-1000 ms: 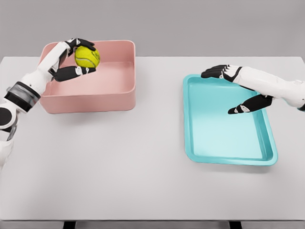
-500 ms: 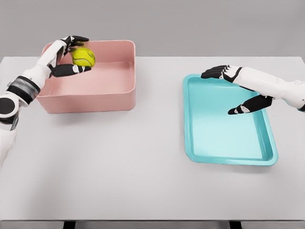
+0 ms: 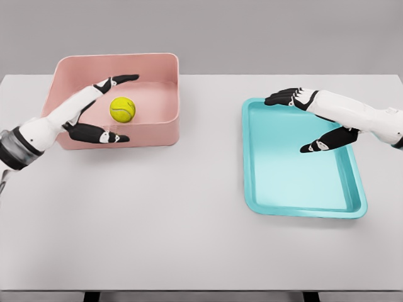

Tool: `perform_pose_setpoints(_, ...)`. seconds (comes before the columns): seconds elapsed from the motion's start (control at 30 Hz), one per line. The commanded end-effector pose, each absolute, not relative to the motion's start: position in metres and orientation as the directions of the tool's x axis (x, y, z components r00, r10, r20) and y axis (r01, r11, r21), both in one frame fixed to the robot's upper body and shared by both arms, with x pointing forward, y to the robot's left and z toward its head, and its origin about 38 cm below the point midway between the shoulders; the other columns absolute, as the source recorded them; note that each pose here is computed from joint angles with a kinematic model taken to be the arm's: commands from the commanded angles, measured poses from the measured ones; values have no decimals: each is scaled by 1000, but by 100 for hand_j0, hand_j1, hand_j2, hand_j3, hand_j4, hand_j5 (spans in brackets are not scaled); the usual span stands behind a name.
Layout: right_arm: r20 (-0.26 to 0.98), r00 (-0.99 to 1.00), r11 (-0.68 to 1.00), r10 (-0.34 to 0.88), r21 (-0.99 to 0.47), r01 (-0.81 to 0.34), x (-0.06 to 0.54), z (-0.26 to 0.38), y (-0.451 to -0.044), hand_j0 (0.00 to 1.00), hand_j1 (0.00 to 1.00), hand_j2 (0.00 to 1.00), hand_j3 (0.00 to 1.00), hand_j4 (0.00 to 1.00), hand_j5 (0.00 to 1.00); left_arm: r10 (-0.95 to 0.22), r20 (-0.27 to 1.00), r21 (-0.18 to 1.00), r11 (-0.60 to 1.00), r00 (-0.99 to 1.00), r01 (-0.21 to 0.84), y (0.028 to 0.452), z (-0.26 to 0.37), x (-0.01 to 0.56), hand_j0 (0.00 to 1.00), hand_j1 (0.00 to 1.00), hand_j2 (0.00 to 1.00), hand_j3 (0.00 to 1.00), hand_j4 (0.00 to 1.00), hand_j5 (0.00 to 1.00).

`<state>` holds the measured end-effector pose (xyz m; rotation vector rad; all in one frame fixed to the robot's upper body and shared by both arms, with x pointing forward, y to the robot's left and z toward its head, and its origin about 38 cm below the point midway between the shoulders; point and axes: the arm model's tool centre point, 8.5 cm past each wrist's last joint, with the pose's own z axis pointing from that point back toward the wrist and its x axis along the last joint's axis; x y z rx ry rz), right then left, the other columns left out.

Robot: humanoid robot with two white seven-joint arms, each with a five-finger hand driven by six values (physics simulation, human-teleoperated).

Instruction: Put the tennis from the blue tray into the pink basket with both arms

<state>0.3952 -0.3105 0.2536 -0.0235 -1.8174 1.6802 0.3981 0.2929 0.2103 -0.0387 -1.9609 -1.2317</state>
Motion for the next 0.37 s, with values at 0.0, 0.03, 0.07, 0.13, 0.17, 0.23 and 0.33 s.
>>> perform_pose_setpoints(0.0, 448, -784, 183, 431, -894, -410, 395, 254, -311, 100, 100, 100, 100, 100, 100, -371, 555, 809, 450, -744, 378, 306, 230, 387, 100, 100, 100, 100, 100, 100)
perform_pose_setpoints(0.03, 448, -784, 183, 431, -894, -410, 395, 254, -311, 100, 100, 100, 100, 100, 100, -392, 550, 813, 456, -738, 363, 317, 233, 385, 100, 100, 100, 100, 100, 100)
perform_pose_setpoints(0.07, 450, -783, 184, 430, -893, -411, 395, 254, -311, 100, 100, 100, 100, 100, 100, -411, 555, 811, 459, -723, 361, 327, 229, 379, 100, 100, 100, 100, 100, 100)
perform_pose_setpoints(0.13, 448, -784, 184, 430, -893, -410, 395, 254, -311, 100, 100, 100, 100, 100, 100, -448, 544, 819, 468, -710, 332, 344, 232, 370, 100, 100, 100, 100, 100, 100)
perform_pose_setpoints(0.17, 448, -784, 184, 430, -893, -410, 395, 254, -311, 100, 100, 100, 100, 100, 100, -465, 540, 821, 476, -702, 316, 352, 233, 368, 100, 100, 100, 100, 100, 100)
perform_pose_setpoints(0.23, 448, -784, 184, 430, -893, -410, 395, 254, -311, 100, 100, 100, 100, 100, 100, -482, 538, 822, 481, -691, 305, 361, 234, 365, 100, 100, 100, 100, 100, 100)
perform_pose_setpoints(0.33, 450, -783, 184, 430, -893, -411, 395, 254, -311, 100, 100, 100, 100, 100, 100, -491, 536, 826, 475, -687, 304, 364, 234, 365, 100, 100, 100, 100, 100, 100)
